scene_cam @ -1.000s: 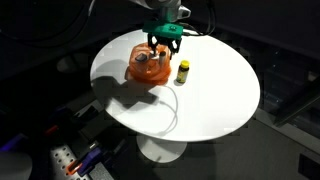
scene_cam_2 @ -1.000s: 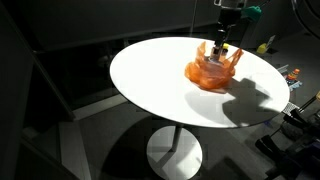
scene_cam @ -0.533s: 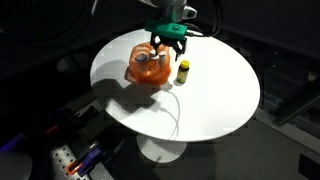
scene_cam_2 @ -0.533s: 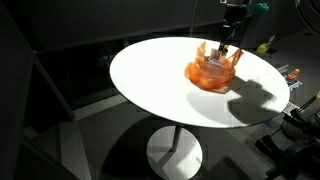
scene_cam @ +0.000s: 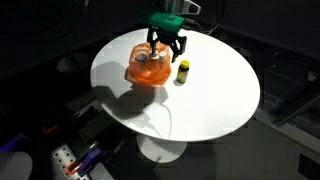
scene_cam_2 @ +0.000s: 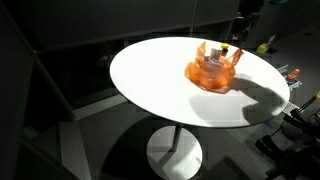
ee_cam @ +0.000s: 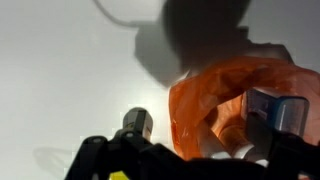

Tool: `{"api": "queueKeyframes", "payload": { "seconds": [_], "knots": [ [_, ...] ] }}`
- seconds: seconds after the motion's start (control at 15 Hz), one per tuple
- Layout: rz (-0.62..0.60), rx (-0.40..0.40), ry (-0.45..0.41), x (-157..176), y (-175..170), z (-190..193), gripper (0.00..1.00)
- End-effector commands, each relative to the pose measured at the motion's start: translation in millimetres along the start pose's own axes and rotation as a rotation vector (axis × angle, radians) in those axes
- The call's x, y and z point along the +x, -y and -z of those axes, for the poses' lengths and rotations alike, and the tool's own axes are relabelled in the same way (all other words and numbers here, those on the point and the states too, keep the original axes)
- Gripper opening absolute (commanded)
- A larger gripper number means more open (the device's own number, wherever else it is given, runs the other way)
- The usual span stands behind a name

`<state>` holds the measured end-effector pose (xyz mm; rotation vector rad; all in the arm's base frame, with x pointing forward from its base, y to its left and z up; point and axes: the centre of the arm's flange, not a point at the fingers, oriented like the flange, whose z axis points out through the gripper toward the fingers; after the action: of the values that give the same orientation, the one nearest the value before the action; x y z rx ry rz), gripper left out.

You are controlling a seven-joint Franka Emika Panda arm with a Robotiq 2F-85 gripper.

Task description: Put the white bottle in the plastic bag

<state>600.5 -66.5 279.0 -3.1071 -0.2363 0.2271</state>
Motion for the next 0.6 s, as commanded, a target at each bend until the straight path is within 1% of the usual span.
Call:
{"api": "queueKeyframes", "payload": {
  "seconds": [0.0, 0.27, 0.53],
  "knots": [
    [-0.075, 0.004, 0.035, -43, 11, 26, 1.0],
    [-0.125, 0.01, 0.051, -74, 17, 49, 1.0],
    [-0.158, 0.007, 0.031, -96, 20, 79, 1.0]
  ]
}}
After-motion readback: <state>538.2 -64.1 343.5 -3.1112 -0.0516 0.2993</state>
